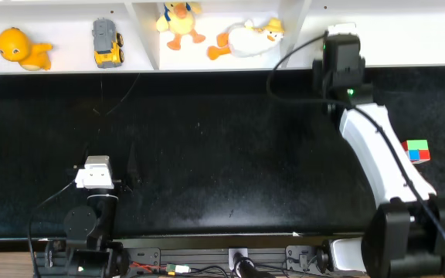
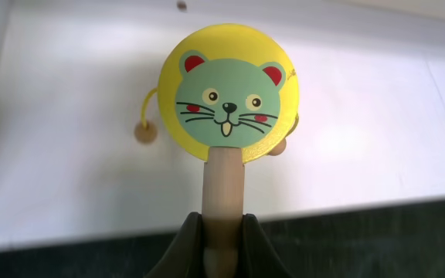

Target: Store Toys

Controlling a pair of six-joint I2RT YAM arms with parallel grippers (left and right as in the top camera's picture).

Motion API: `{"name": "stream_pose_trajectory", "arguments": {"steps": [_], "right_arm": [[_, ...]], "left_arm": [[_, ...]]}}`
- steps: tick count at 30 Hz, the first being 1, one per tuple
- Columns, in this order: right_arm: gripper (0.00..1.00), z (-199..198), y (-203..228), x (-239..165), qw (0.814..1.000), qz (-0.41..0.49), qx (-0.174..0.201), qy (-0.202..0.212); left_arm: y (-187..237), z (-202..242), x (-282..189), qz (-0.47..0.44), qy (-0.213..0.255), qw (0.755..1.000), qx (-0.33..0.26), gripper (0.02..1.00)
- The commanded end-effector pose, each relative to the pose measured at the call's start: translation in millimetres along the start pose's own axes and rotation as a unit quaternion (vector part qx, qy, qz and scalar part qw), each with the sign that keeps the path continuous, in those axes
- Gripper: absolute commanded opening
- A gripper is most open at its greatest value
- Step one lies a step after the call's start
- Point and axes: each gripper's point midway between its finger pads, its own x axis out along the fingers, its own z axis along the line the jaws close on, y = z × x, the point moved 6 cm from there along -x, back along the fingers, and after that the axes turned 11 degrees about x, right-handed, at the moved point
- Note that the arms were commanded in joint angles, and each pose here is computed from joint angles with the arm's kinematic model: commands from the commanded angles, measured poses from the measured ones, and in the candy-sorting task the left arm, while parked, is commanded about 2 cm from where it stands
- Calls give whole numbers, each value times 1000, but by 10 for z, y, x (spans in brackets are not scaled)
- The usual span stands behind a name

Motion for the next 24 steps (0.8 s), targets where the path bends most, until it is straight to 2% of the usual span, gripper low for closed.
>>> {"name": "stream_pose_trajectory", "arguments": {"steps": [1, 6, 10, 15, 17, 20, 22, 23, 24], "right_arm": [[45, 53, -208, 161, 1000, -6, 5, -24], [42, 56, -243, 369, 1000, 5, 9, -27], [45, 24, -192, 519, 998, 22, 31, -40], [45, 14, -166, 559, 998, 27, 40, -42], [102, 12, -169, 559, 998, 27, 41, -42], [53, 22, -168, 558, 998, 28, 41, -46], [123, 36, -165, 557, 997, 29, 41, -52], [240, 36, -165, 557, 997, 29, 44, -52], [314, 43, -164, 555, 997, 29, 44, -53]], "left_arm": [[-7, 13, -6, -3, -6, 1000, 9, 996], [-7, 13, -6, -3, -6, 1000, 9, 998], [-7, 13, -6, -3, -6, 1000, 9, 998], [-7, 13, -6, -3, -6, 1000, 9, 998], [-7, 13, -6, -3, -6, 1000, 9, 998], [-7, 13, -6, -3, -6, 1000, 9, 998], [-7, 13, -6, -3, -6, 1000, 9, 998], [-7, 14, -6, -3, -6, 1000, 9, 998], [-7, 13, -6, -3, -6, 1000, 9, 998]]}}
